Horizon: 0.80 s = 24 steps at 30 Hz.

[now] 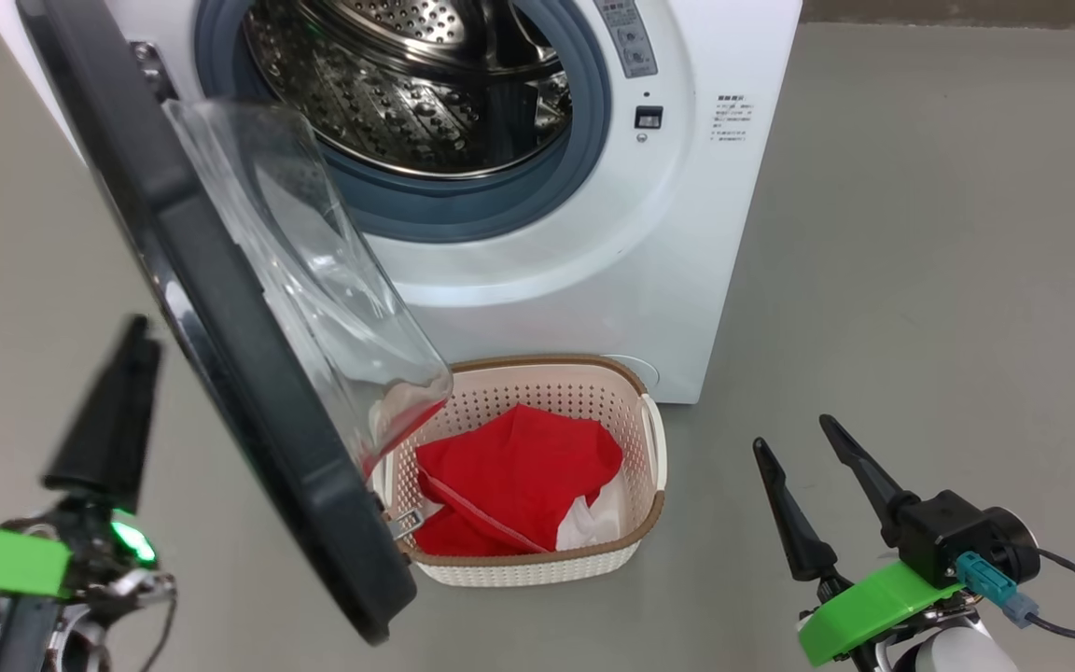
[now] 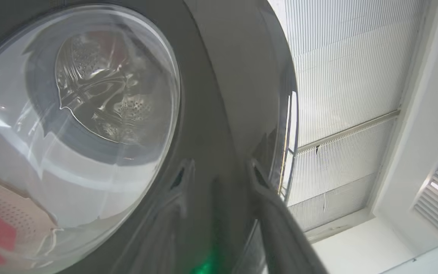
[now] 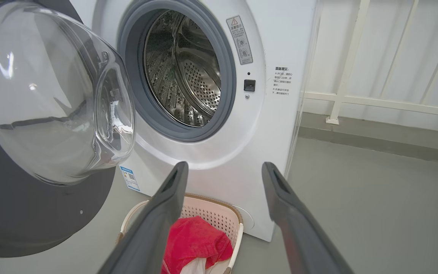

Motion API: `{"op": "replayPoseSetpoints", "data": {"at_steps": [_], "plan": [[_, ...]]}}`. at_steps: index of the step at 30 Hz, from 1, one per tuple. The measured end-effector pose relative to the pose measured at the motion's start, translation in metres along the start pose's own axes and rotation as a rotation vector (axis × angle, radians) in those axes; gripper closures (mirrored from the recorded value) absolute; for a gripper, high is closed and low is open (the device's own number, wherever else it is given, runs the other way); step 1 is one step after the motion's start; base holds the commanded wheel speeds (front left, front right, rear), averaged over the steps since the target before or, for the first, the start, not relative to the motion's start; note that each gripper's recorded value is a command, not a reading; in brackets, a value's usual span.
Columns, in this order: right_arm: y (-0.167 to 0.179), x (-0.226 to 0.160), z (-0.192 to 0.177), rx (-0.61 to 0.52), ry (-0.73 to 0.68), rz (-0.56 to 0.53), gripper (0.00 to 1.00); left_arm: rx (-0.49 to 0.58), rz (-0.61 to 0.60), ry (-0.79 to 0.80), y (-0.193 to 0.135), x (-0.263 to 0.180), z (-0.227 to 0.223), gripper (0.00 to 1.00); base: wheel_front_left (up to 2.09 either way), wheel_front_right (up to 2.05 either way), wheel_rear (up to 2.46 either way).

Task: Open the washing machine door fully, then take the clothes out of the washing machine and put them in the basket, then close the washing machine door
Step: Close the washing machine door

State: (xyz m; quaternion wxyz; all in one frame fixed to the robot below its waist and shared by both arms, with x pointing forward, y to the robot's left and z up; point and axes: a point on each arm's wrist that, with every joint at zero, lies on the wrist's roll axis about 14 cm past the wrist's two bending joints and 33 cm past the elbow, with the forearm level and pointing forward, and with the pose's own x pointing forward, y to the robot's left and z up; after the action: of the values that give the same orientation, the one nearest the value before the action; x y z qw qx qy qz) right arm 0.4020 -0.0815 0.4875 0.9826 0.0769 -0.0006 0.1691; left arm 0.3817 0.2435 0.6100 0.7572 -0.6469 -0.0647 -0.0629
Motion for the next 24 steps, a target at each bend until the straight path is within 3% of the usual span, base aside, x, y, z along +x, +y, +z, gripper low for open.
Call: {"op": "replayPoseSetpoints", "data": {"at_steps": [5,12,18,24], "plan": [[0.002,0.0,0.003,0.005,-0.009,0.004,0.0,0.152,-0.03,-0.14,-0.004,-0.01,0.022,0.0,0.0,0.0,0.0],[0.006,0.001,0.004,0.004,-0.011,0.015,0.0,0.602,0.059,-0.26,0.01,-0.027,0.042,0.0,0.0,0.0,0.0],[0.009,0.001,0.001,0.013,-0.004,0.024,0.0,0.881,0.048,-0.338,0.005,-0.029,0.044,0.0,0.0,0.0,0.0],[0.008,0.001,-0.003,0.016,0.006,0.022,0.0,1.147,0.118,-0.345,0.019,-0.031,0.047,0.0,0.0,0.0,0.0]]}}
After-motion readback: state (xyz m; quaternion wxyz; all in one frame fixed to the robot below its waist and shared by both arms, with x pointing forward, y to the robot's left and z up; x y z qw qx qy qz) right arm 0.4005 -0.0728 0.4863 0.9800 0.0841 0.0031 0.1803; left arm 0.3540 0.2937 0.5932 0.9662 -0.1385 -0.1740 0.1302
